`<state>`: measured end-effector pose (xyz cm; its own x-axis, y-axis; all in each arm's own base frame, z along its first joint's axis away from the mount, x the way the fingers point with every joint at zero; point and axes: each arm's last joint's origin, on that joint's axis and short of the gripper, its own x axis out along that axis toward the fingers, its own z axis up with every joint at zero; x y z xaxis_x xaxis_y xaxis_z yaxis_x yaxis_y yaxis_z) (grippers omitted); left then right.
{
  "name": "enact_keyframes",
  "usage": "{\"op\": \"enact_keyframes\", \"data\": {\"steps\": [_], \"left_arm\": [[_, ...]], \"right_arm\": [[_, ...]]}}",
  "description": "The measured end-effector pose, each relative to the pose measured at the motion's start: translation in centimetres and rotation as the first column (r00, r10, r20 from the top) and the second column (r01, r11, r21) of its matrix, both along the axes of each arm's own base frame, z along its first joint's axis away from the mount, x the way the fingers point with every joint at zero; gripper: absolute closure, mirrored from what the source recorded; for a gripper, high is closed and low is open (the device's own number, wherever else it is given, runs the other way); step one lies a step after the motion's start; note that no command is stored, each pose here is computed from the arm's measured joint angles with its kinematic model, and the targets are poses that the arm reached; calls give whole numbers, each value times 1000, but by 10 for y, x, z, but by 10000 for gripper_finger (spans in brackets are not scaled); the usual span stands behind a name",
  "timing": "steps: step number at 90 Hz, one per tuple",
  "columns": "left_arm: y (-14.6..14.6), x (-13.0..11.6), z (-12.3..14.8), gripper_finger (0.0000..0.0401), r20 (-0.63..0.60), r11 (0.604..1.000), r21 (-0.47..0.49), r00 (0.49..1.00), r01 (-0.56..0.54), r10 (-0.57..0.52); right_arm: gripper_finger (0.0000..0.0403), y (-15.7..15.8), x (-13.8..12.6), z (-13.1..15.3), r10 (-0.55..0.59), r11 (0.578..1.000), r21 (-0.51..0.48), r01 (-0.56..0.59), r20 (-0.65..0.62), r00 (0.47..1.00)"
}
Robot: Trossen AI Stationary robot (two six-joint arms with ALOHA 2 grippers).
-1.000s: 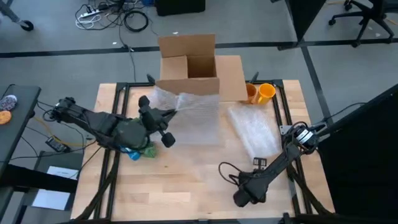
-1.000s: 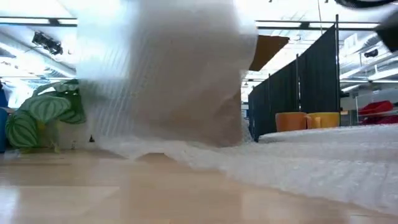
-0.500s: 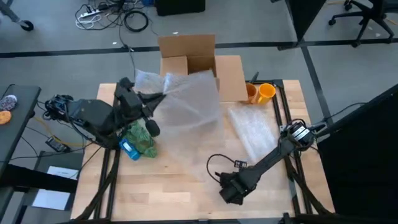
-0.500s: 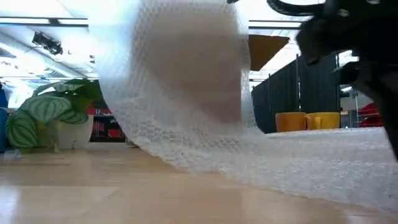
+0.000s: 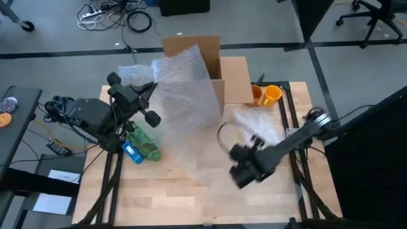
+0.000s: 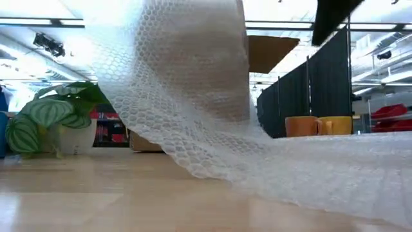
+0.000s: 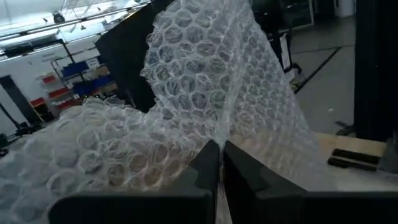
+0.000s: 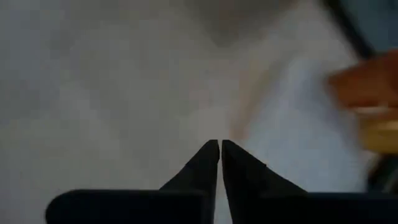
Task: Wrap mug
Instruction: Wrap the yellow mug with the bubble wrap
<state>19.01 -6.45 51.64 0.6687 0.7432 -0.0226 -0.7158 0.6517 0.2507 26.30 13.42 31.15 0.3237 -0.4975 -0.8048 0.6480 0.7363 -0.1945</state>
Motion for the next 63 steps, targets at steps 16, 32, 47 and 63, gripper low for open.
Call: {"op": "enact_keyframes", "data": {"steps": [16, 32, 47, 63], "left_arm": [[-3, 2, -5, 401, -18, 1000, 7, 1000, 15, -15], [-3, 2, -5, 401, -26, 1000, 10, 999, 19, -19], [-3, 2, -6, 401, -35, 1000, 17, 999, 21, -20], [-3, 2, -6, 401, -36, 1000, 18, 999, 21, -21]], "right_arm": [[403, -53, -28, 30, -146, 989, 50, 141, 92, 985], [403, -103, -43, 29, -235, 972, 11, 234, 42, 971], [401, -134, -50, 26, -335, 942, -28, 336, 19, 942], [401, -157, -50, 0, -396, 918, -50, 393, -96, 913]]}}
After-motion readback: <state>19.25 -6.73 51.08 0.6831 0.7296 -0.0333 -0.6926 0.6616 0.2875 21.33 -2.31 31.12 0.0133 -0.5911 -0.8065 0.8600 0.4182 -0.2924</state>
